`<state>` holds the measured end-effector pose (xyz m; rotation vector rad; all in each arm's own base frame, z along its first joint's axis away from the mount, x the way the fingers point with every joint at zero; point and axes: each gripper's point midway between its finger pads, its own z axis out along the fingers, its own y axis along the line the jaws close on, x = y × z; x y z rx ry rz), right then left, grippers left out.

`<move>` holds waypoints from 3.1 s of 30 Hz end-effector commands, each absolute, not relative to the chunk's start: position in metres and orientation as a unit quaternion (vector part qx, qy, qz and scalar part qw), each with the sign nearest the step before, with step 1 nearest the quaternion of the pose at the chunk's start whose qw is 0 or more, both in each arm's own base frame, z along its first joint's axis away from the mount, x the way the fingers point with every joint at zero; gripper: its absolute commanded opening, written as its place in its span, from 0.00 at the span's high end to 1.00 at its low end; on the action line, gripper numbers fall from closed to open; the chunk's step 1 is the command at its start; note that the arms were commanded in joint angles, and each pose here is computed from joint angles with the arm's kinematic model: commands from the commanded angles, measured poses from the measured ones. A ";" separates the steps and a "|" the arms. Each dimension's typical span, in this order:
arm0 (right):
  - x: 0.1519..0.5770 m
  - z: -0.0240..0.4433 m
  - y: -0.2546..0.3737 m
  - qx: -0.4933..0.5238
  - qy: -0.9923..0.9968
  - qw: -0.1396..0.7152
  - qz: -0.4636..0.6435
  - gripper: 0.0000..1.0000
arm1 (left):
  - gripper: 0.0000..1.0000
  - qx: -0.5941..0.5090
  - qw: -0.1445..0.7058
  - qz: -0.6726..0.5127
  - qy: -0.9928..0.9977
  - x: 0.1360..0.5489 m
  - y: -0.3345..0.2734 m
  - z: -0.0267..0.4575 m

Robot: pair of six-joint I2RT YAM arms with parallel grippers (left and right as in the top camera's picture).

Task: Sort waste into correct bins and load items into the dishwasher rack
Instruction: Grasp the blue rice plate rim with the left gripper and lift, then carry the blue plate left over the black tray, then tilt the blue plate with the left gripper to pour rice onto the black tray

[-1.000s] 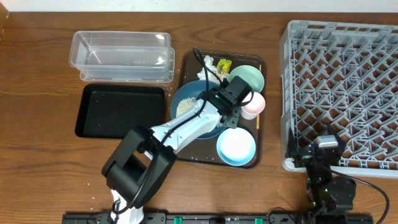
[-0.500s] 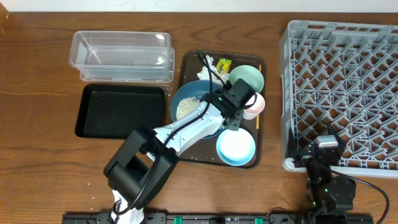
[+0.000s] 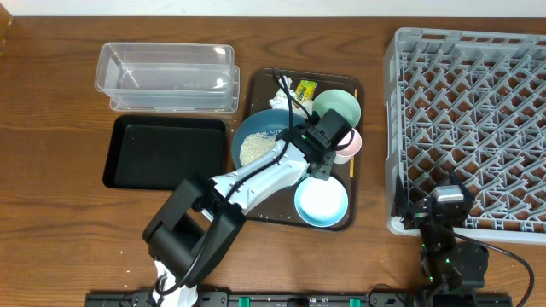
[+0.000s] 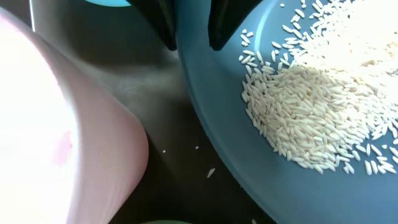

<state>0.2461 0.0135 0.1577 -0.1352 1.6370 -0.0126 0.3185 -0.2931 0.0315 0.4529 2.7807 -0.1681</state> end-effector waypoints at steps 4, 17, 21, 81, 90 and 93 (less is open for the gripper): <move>0.246 0.158 0.015 -0.061 0.729 0.682 -0.002 0.01 | 0.88 0.151 0.179 -0.053 0.971 0.322 -0.287 0.047; 0.246 0.158 0.015 -0.061 0.729 0.682 -0.002 0.01 | 0.94 0.147 0.217 -0.081 0.962 0.325 -0.289 0.088; 0.246 0.158 0.015 -0.061 0.729 0.682 -0.002 0.01 | 0.94 0.146 0.223 -0.084 0.960 0.324 -0.288 0.096; 0.246 0.158 0.015 -0.061 0.729 0.682 -0.002 0.01 | 0.94 -0.127 0.211 -0.367 0.897 0.358 -0.080 0.233; 0.246 0.158 0.015 -0.061 0.729 0.682 -0.002 0.01 | 0.94 -0.173 0.203 -0.396 0.879 0.351 -0.041 0.233; 0.246 0.158 0.015 -0.061 0.729 0.682 -0.002 0.01 | 0.94 -0.147 0.211 -0.444 0.858 0.348 -0.042 0.241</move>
